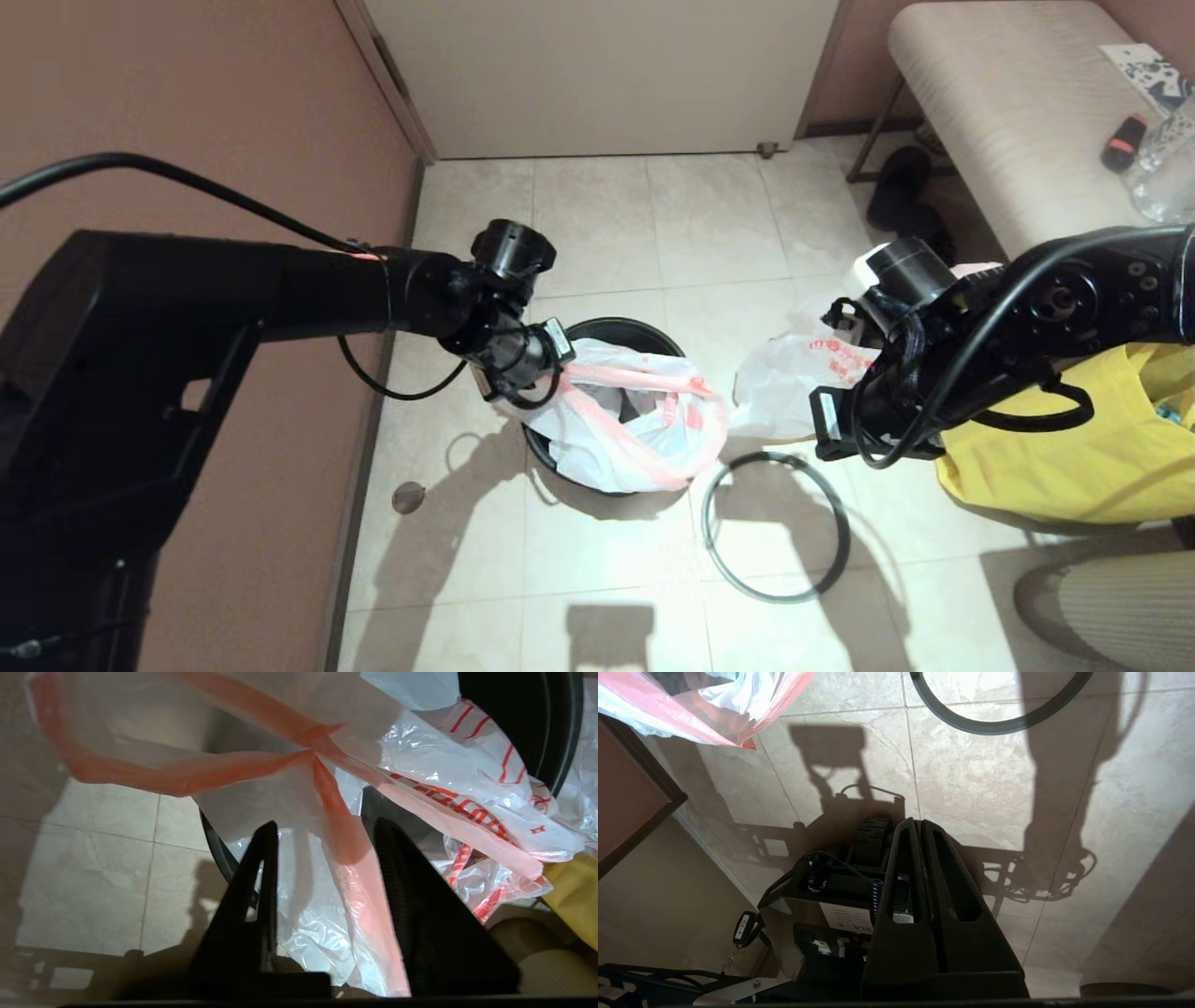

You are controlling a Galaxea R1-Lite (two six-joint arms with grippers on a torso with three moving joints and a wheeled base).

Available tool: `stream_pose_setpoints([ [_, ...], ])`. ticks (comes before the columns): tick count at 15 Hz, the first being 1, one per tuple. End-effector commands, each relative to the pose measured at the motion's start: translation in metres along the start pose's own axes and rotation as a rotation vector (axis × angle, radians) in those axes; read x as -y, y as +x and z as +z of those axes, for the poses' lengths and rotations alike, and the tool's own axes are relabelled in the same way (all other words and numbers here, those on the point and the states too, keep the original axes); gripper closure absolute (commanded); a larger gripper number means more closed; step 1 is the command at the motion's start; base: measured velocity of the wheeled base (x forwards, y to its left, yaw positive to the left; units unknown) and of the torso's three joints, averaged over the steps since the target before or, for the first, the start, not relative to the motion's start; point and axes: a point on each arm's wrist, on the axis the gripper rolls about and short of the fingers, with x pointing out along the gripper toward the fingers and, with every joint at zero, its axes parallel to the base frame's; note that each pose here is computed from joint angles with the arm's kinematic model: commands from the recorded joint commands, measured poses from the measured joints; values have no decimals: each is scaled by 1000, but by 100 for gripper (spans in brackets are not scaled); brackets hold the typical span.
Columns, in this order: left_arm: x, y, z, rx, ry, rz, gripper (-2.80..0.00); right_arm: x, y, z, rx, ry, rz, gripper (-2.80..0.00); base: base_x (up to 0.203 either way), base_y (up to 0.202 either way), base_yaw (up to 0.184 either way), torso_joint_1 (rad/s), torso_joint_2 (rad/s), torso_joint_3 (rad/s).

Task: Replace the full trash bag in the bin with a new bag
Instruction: Put the new garbage bag on the trash can

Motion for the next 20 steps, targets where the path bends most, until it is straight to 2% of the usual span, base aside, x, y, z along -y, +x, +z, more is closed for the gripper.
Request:
stream_pose_setpoints([
  [1,-2,13,-5,-18,1,21,-280,0,-1,0,2,1,2,0,0,0,0,0,0,0],
  [6,-4,29,-11,-36,9,48,-280,0,0,0,0,3,1,0,0,0,0,0,0,0],
  [8,-3,31,-8,4,0,52,-280,-1,-1,-1,-1,2,1,0,0,0,0,0,0,0],
  [12,-7,52,-17,-24,14,82,-280,-1,0,0,-2,1,2,0,0,0,0,0,0,0],
  [14,-13,55,-13,-20,2,96,-280,-1,0,-1,-2,0,3,0,0,0,0,0,0,0],
  [15,-13,54,-12,-12,2,102,0,-1,0,-1,-2,0,3,0,0,0,0,0,0,0],
  [18,-14,46,-8,14,2,123,0,-2,4,-1,-13,-2,1,0,0,0,0,0,0,0],
  [20,-17,42,-12,-26,37,161,0,-5,8,-3,-26,-10,1,0,0,0,0,0,0,0],
])
